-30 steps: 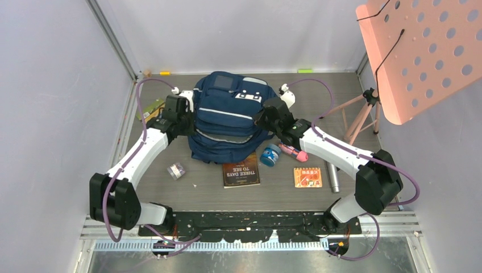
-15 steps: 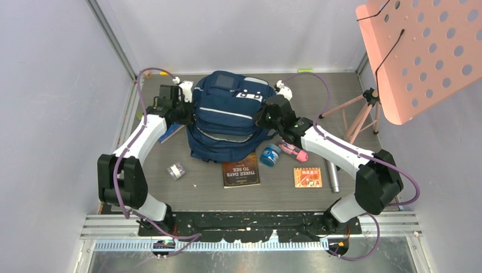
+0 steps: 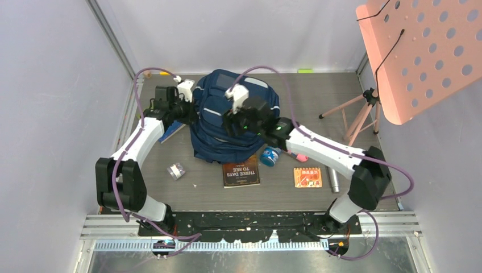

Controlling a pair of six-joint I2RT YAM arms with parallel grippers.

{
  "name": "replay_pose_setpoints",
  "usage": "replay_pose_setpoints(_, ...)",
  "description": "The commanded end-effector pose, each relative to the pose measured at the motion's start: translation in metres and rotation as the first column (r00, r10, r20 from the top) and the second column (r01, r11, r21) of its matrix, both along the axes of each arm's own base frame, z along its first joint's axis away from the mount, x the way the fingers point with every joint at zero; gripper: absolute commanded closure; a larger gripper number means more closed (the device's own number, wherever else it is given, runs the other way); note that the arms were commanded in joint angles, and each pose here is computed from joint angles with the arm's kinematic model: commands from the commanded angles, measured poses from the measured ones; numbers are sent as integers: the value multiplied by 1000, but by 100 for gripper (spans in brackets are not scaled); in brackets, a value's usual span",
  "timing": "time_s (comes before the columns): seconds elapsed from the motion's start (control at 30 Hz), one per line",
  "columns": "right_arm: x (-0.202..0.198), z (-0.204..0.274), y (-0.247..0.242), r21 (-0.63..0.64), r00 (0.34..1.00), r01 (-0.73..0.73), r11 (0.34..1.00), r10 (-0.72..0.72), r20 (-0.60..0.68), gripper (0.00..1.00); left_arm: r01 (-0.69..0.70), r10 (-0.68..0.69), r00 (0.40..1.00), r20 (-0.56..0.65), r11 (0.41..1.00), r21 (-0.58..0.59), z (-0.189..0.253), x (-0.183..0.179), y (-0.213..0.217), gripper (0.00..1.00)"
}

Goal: Pack the student bag
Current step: Unzip the student bag at the center of the board.

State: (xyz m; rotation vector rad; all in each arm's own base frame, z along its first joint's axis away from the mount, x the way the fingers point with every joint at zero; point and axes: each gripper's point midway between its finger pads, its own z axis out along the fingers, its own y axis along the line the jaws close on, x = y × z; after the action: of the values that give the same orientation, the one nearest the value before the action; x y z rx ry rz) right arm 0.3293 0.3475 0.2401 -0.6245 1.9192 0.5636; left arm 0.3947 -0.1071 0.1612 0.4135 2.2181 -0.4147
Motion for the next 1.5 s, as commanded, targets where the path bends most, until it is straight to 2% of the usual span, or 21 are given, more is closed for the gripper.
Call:
replay_pose_setpoints(0.0,-9,-5,40,-139,988,-77,987,94,124,30,79,-71,988,134,995,-58,40,12,-16,100)
replay_pose_setpoints(0.23,-7,-35,81,-216,981,-111,970,142,131,32,93,-83,988,131,993,-72,41,9,-19,100)
replay_pose_setpoints(0.37,7,-46,80,-277,982,-51,959,99,162,38,93,-83,987,135,993,-72,42,9,-19,100)
replay_pose_setpoints(0.43,12,-51,79,-301,980,-17,954,75,183,44,95,-84,987,136,993,-76,44,9,-19,100)
replay_pose_setpoints(0.5,18,-56,75,-323,977,31,946,40,208,55,94,-83,987,135,993,-76,43,9,-19,100)
replay_pose_setpoints(0.53,22,-58,72,-335,975,63,940,14,223,70,94,-83,987,136,993,-77,44,9,-20,100)
replay_pose_setpoints(0.57,24,-58,71,-340,973,74,937,7,230,78,94,-83,987,137,993,-78,44,9,-19,100)
replay_pose_setpoints(0.6,25,-58,69,-343,972,87,935,-3,236,93,92,-80,987,139,993,-77,45,9,-19,100)
replay_pose_setpoints(0.67,21,-53,67,-331,971,74,941,7,237,99,73,-63,988,144,995,-70,45,12,-16,100)
replay_pose_setpoints(0.83,-2,-27,63,-227,971,-6,974,60,230,100,-23,25,989,149,1000,-19,45,33,1,100)
replay_pose_setpoints(0.97,-23,-9,54,-177,971,-77,981,115,211,100,-33,36,986,161,999,-23,47,55,1,100)
replay_pose_setpoints(1.27,-58,0,46,-130,968,-190,973,208,139,99,-55,52,988,143,998,16,28,112,2,100)
replay_pose_setpoints(1.47,-60,5,39,-134,970,-179,975,198,143,100,-51,46,990,137,998,34,25,116,3,100)
